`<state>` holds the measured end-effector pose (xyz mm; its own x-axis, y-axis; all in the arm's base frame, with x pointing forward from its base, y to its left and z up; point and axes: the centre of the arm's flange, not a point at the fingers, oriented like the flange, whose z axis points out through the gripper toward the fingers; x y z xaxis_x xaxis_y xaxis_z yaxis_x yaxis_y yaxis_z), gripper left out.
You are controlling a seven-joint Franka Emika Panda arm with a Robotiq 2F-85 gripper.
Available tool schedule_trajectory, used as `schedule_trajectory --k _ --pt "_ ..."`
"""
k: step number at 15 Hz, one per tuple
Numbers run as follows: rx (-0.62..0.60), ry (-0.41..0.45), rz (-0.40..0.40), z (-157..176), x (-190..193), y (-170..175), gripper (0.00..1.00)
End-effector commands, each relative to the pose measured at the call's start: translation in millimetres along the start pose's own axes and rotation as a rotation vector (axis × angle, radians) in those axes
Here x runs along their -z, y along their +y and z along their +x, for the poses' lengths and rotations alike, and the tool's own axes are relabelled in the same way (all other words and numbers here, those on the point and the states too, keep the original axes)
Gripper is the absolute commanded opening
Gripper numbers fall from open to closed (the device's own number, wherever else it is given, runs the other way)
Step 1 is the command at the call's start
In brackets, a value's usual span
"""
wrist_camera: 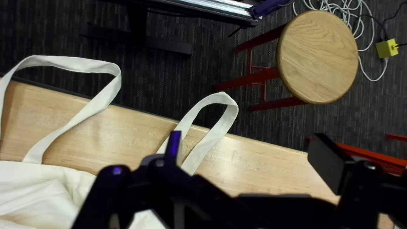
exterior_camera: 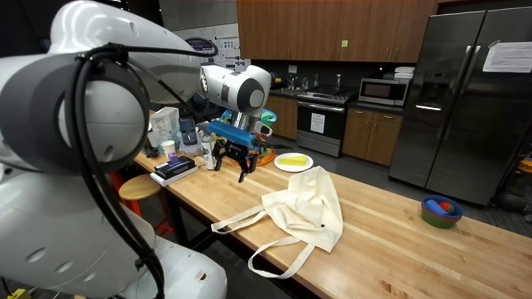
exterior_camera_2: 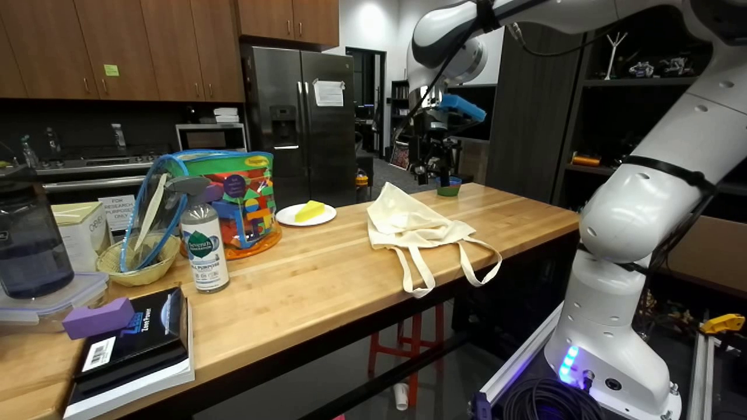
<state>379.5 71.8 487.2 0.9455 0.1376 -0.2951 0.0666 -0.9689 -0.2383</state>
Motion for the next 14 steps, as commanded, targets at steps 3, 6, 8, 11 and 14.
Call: schedule_trajectory --k 3,6,8,11,14 --pt "0.0 0.0 0.0 0 0 0 1.0" --pt "0.001 -0.006 0.005 3 -1 -1 1.0" --pt "0.002 -0.011 0.011 9 -8 -1 1.0" --pt "-0.017 0.002 0.0 24 -19 3 1.0" --pt "-0.064 0.067 -0.02 45 -27 15 1.0"
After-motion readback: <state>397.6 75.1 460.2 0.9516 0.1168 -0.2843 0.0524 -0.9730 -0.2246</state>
